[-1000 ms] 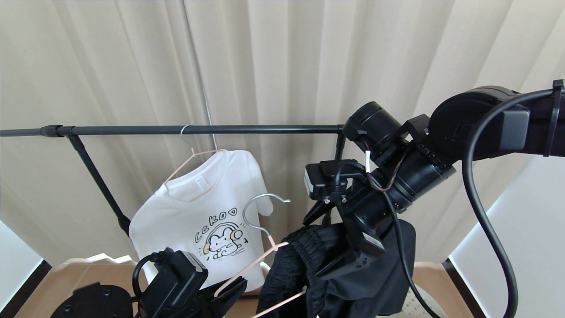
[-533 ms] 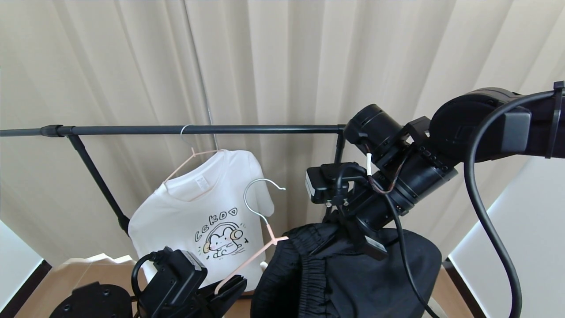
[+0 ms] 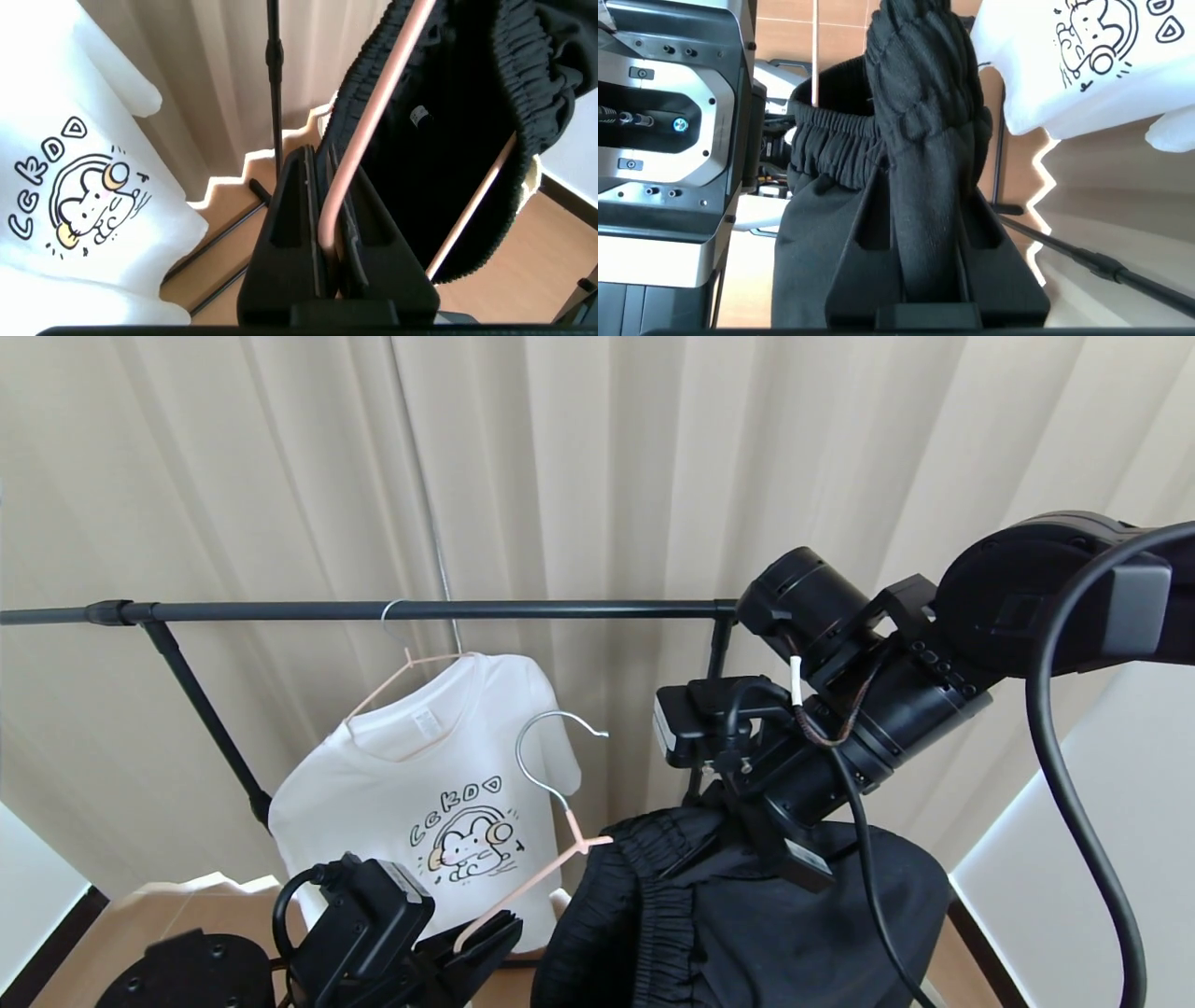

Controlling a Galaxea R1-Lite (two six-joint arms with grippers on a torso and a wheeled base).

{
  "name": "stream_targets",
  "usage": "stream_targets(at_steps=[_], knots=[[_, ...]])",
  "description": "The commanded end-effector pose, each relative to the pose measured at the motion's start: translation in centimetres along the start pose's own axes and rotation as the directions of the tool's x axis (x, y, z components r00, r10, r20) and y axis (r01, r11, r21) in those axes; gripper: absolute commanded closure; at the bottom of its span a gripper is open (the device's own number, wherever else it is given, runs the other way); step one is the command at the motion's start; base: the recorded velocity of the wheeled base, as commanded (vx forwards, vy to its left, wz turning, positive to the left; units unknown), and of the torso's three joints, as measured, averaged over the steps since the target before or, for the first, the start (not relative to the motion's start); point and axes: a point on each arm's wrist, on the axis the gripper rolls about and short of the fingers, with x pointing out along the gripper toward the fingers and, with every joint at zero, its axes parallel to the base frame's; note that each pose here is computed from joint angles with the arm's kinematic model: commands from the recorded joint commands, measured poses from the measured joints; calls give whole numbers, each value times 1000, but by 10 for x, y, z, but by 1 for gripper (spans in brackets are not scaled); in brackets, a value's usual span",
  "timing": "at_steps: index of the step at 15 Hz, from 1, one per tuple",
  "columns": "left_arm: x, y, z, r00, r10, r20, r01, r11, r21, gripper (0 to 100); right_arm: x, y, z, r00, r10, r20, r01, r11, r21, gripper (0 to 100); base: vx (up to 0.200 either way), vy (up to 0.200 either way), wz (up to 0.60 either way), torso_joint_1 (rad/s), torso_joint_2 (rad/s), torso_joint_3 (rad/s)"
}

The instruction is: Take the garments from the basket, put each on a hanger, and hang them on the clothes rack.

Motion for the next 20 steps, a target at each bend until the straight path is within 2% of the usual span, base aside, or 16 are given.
stream_targets(at_steps=[1, 5, 6, 12, 15, 17, 20], knots=[[0, 0, -1, 1000, 3, -4, -3, 1000, 0, 100, -4, 3, 1, 1000, -5, 6, 5, 1000, -7, 100, 0, 0, 0, 0, 0, 0], [0, 0, 0, 1000, 3, -2, -3, 1000, 1, 100, -8, 13, 4, 1000, 0, 11, 1, 1000, -23, 100, 0, 0, 0, 0, 0, 0], [0, 0, 0, 1000, 3, -2, -3, 1000, 1, 0, -8, 14, 5, 1000, 2, 12, -1, 1000, -27, 100, 0, 0, 0, 0, 0, 0], [-6, 1, 10, 997, 4, 75, -3, 1000, -14, 0, -6, 19, 1, 1000, 14, -2, -14, 1000, -20, 100, 0, 0, 0, 0, 0, 0], [-6, 7, 11, 996, 30, 81, -28, 999, -22, 0, -8, 20, 2, 1000, 13, 1, -13, 1000, -21, 100, 0, 0, 0, 0, 0, 0], [-7, 11, 16, 990, 46, 130, -42, 999, -33, 0, -9, 22, 1, 1000, 12, 0, -12, 1000, -21, 100, 0, 0, 0, 0, 0, 0], [-11, 13, 21, 986, 40, 159, -35, 999, -37, 0, -9, 22, 0, 1000, 10, -5, -10, 1000, -19, 100, 0, 0, 0, 0, 0, 0]])
